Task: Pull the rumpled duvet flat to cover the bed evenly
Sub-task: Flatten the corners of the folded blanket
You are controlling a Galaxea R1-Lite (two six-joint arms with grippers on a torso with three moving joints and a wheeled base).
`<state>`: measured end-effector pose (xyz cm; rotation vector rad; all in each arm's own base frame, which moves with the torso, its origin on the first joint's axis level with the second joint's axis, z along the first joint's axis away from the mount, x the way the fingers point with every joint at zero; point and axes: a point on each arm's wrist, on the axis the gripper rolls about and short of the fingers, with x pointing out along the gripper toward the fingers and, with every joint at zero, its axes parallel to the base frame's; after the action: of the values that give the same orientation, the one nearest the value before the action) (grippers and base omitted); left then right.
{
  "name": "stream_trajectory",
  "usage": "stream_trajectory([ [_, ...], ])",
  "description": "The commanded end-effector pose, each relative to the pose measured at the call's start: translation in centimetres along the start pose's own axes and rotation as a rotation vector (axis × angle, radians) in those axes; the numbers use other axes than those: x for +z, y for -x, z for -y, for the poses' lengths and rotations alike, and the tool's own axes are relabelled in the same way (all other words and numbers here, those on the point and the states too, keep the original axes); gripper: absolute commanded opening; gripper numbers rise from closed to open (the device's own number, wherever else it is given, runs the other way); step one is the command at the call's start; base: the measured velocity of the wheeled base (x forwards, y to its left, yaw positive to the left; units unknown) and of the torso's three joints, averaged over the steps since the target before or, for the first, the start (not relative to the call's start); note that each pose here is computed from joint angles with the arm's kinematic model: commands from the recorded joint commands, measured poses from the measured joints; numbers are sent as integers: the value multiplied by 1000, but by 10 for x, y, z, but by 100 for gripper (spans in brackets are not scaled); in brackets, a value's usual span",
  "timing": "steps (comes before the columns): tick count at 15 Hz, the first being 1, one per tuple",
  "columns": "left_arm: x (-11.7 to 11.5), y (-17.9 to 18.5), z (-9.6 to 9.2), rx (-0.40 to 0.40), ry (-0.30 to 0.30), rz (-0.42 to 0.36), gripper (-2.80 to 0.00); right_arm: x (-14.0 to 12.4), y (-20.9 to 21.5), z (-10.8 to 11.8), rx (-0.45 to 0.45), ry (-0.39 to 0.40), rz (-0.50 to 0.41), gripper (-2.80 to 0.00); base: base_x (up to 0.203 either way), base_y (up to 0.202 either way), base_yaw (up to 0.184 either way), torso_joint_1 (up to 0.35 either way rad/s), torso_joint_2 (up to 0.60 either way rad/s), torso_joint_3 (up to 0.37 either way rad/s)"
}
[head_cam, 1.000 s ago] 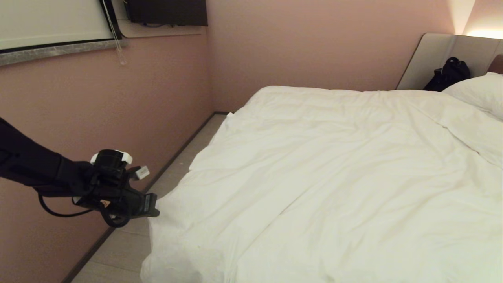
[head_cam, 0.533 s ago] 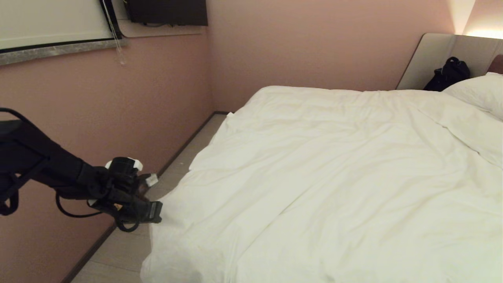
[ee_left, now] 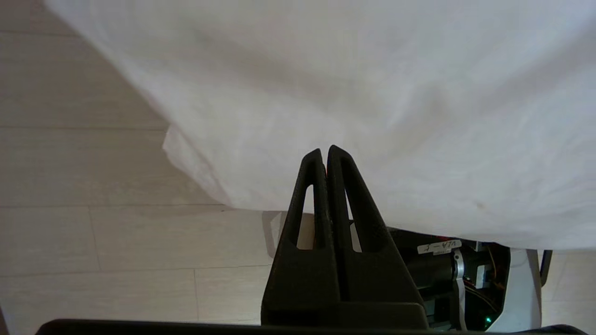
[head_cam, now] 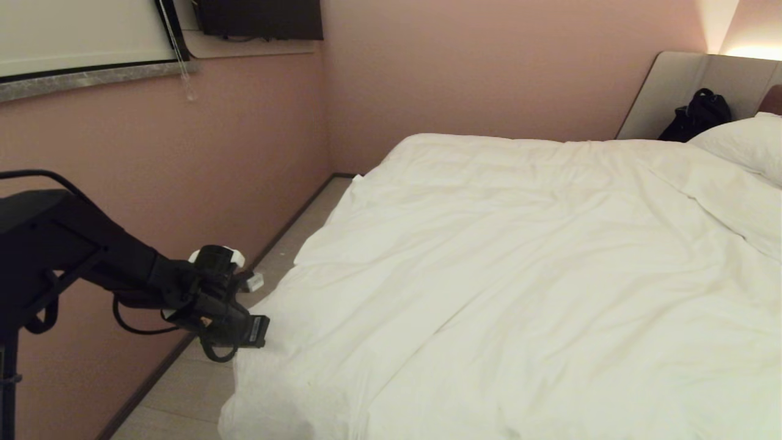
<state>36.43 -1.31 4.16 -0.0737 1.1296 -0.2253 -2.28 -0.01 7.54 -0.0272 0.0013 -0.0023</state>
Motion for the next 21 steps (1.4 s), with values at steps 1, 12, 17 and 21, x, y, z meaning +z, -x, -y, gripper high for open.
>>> stream_trajectory([
  [1, 1, -1, 9, -11, -21, -1, -280, 0, 0, 0, 1, 0, 0, -280, 0, 0, 0, 0, 0, 0],
  [12, 7, -13, 34, -15, -21, -4, 0, 0, 0, 0, 1, 0, -2, -280, 0, 0, 0, 0, 0, 0],
  [17, 3, -19, 58, -42, -51, -28, 0, 0, 0, 0, 1, 0, -1, -280, 0, 0, 0, 0, 0, 0],
  [21, 6, -23, 70, -55, -60, -24, 0, 0, 0, 0, 1, 0, -1, -280, 0, 0, 0, 0, 0, 0],
])
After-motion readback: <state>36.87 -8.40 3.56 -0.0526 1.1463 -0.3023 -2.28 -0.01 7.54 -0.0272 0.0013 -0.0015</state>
